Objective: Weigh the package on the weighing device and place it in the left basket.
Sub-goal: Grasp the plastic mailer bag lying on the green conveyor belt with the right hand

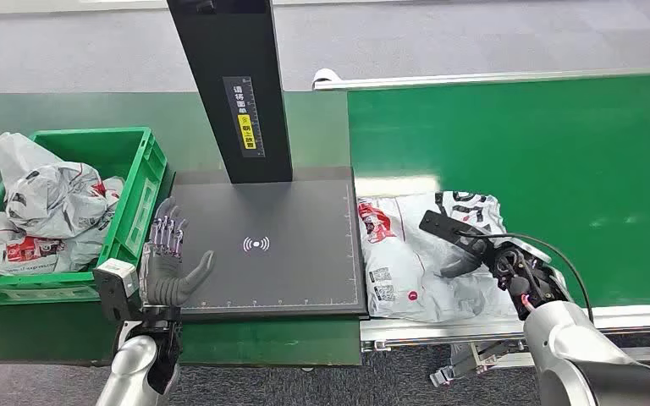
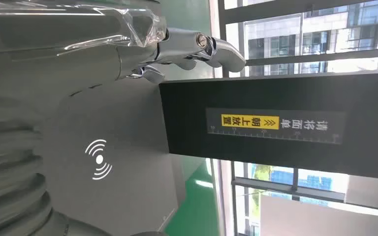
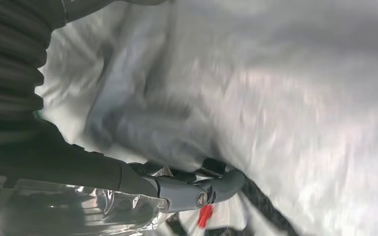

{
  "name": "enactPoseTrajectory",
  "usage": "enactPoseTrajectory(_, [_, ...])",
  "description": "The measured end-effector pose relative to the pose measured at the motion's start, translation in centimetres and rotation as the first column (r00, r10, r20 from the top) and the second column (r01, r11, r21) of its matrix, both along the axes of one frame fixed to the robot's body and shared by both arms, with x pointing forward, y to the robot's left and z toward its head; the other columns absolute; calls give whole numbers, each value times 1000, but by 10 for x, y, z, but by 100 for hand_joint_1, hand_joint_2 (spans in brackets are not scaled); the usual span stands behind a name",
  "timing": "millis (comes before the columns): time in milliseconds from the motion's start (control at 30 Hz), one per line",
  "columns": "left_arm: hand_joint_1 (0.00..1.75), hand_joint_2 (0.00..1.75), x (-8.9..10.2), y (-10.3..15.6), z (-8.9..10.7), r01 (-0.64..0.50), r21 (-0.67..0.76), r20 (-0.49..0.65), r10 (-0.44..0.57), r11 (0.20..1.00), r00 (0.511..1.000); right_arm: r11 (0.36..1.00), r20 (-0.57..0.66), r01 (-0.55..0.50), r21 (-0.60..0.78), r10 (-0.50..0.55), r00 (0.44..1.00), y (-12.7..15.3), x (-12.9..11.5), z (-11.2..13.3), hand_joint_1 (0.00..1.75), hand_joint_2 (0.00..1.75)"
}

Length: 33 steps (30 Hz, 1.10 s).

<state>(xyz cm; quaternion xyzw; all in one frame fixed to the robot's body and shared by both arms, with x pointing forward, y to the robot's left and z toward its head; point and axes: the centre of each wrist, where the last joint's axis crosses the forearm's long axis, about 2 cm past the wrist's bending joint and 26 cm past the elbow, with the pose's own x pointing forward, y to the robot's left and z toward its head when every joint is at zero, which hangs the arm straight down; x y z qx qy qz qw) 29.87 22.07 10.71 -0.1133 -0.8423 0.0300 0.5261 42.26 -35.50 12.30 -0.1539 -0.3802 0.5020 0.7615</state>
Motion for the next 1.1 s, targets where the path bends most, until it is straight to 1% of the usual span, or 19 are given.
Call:
enactPoseTrajectory(167, [0,175,1,-2,-5,-1,3,-16,2,1000,1000,996,-67,-49,79,55,996,0,-3,-3,2,175])
enactPoseTrajectory(200, [0,175,0,-2,-6,-3,4,-21,4,1000,1000,996,-75,-52,74,57,996,1,-3,-4,39,175])
enactPoseTrajectory(300, [0,175,0,-2,-9,-9,6,-32,9,1000,999,999,-94,-54,3,54,994,4,-2,-4,167,175])
enactPoseTrajectory(333, [0,175,-1,-2,-10,-10,6,-36,11,1000,999,998,-99,-56,-31,52,994,6,-2,-3,174,175])
enactPoseTrajectory(433, [0,175,-2,-3,-12,-13,6,-48,13,1000,999,990,-111,-64,-127,50,993,12,3,2,175,175])
enactPoseTrajectory(567, [0,175,-4,-4,-14,-18,6,-64,18,1000,998,977,-116,-82,-197,60,991,15,7,8,175,175])
enactPoseTrajectory(700, [0,175,-8,-4,-16,-21,5,-81,21,1000,996,962,-70,-82,-260,66,995,17,9,10,175,175])
enactPoseTrajectory(800, [0,175,-13,-3,-16,-25,2,-87,25,1000,996,953,8,-56,-299,61,998,20,10,11,175,175])
enactPoseTrajectory(900, [0,175,-16,-1,-14,-33,-2,-84,33,999,996,952,81,-24,-305,51,995,21,12,12,175,175])
enactPoseTrajectory(967, [0,175,-19,2,-13,-42,-6,-81,41,999,996,959,171,17,-284,33,985,23,13,15,175,175])
enactPoseTrajectory(1033, [0,175,-22,4,-13,-53,-10,-77,52,999,996,971,295,63,-231,8,955,24,17,21,175,175])
enactPoseTrajectory(1100, [0,175,-26,8,-12,-65,-15,-73,64,998,995,983,417,96,-155,-23,908,26,22,29,175,175])
